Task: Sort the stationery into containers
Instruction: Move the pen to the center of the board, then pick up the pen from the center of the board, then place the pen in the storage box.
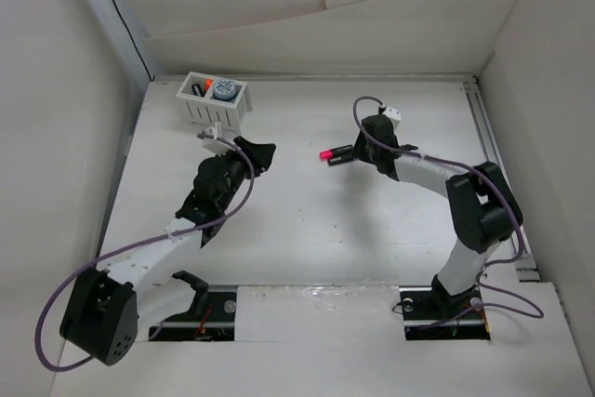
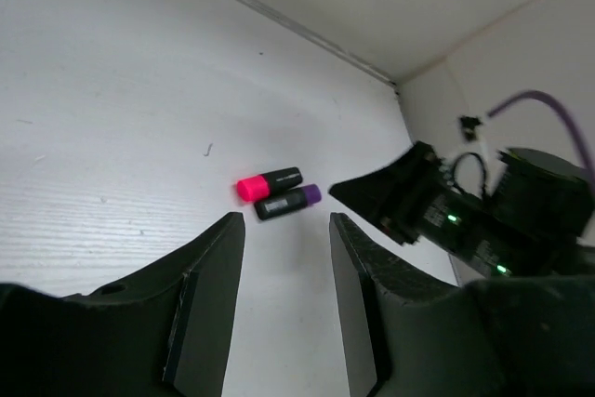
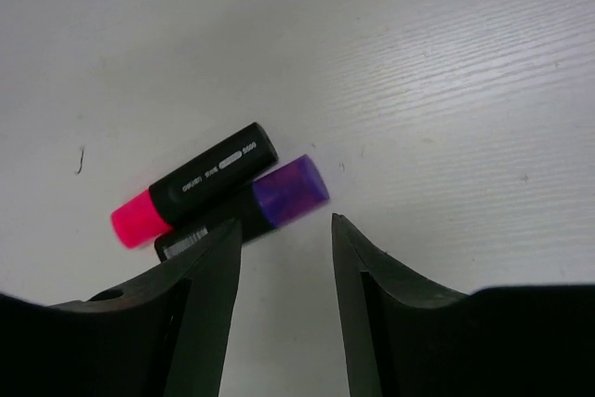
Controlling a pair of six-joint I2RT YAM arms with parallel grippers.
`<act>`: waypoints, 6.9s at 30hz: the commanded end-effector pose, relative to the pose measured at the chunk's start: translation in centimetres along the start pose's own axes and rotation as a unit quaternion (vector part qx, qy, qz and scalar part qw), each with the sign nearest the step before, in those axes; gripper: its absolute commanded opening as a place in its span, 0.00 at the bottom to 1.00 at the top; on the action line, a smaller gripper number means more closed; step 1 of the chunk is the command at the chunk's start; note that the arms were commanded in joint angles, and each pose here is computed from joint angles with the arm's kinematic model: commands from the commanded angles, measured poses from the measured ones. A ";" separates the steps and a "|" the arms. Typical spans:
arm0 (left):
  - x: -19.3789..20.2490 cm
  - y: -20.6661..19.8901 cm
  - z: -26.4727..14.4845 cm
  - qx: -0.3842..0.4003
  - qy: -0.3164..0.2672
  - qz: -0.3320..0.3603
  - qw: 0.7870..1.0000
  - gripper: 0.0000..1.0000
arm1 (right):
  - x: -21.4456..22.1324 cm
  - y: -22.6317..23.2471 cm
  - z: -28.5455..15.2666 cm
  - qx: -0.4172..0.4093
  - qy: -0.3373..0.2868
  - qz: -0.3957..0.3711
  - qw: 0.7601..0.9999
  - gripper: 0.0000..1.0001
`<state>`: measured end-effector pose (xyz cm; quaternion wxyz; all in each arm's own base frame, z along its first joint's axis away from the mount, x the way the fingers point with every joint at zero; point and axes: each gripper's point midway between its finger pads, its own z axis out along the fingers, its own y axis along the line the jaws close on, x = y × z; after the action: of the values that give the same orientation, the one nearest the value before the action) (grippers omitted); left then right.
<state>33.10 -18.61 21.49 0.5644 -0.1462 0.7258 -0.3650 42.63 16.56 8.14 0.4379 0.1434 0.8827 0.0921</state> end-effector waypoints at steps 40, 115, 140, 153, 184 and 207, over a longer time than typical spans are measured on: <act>1.6 -4.1 -3.9 0.130 0.048 0.038 0.990 0.39 | 9.2 2.6 -1.7 -0.034 0.123 -0.065 0.990 0.23; 6.1 -1.5 -0.2 0.103 0.129 0.005 0.986 0.40 | 9.4 18.8 -17.7 -0.332 0.073 -0.163 0.926 0.12; 4.6 0.7 -0.6 0.050 0.090 0.000 0.995 0.00 | 8.7 20.0 -20.2 -0.385 0.075 -0.156 0.907 0.48; 0.0 0.5 0.2 -0.001 0.024 0.014 1.000 0.00 | 5.5 17.1 -22.1 -0.370 0.011 -0.150 0.917 0.57; -24.3 16.0 8.9 -0.282 -0.169 -0.033 0.944 0.04 | 5.2 12.4 -20.5 -0.325 -0.021 -0.138 0.935 0.57; -32.6 19.5 14.0 -0.404 -0.232 0.074 0.882 0.08 | 6.1 12.7 -19.7 -0.325 -0.009 -0.144 0.935 0.57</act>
<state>60.04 10.06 25.46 0.5950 -0.4006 0.6959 0.0337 24.88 29.33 18.14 0.4602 -0.1414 0.8249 0.2962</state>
